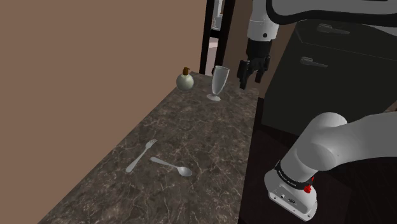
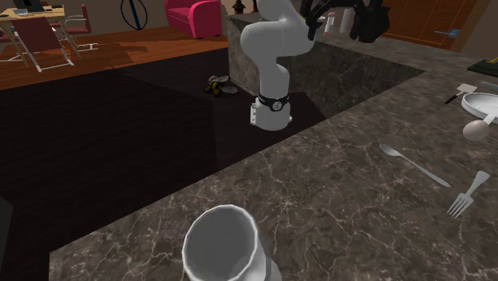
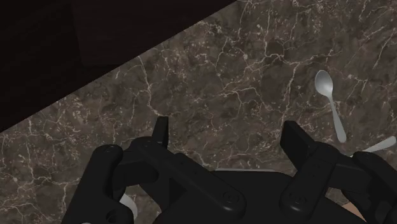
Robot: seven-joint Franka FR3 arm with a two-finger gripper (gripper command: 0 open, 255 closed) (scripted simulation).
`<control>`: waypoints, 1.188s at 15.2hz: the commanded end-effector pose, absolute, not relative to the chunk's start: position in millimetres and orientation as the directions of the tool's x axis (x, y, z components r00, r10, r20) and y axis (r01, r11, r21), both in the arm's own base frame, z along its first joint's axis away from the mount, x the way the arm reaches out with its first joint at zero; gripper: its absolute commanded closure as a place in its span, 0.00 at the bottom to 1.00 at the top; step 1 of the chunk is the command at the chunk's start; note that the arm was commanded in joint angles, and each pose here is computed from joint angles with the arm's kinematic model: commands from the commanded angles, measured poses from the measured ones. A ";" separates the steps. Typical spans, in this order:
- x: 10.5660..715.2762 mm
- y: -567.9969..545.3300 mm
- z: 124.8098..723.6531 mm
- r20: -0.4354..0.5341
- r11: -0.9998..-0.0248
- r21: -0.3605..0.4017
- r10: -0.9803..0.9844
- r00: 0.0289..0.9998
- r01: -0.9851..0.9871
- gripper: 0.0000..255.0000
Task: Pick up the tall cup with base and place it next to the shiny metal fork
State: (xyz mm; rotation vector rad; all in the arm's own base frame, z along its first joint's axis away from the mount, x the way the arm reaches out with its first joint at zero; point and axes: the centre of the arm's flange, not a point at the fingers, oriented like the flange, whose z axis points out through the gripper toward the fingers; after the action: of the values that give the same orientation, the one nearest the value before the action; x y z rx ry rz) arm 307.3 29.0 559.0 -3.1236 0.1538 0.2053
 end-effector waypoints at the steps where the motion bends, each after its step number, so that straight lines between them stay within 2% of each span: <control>1: 307.3 29.0 559.0 -0.131 -0.995 -0.001 -0.097 0.987 -0.098 0.00; 18: 469.3 -128.1 502.5 -0.102 -0.991 -0.125 0.052 0.993 0.039 0.00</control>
State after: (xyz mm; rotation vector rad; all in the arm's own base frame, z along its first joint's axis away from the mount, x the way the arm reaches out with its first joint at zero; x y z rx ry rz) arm 460.0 -118.2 509.0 -3.0192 -0.0535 0.1625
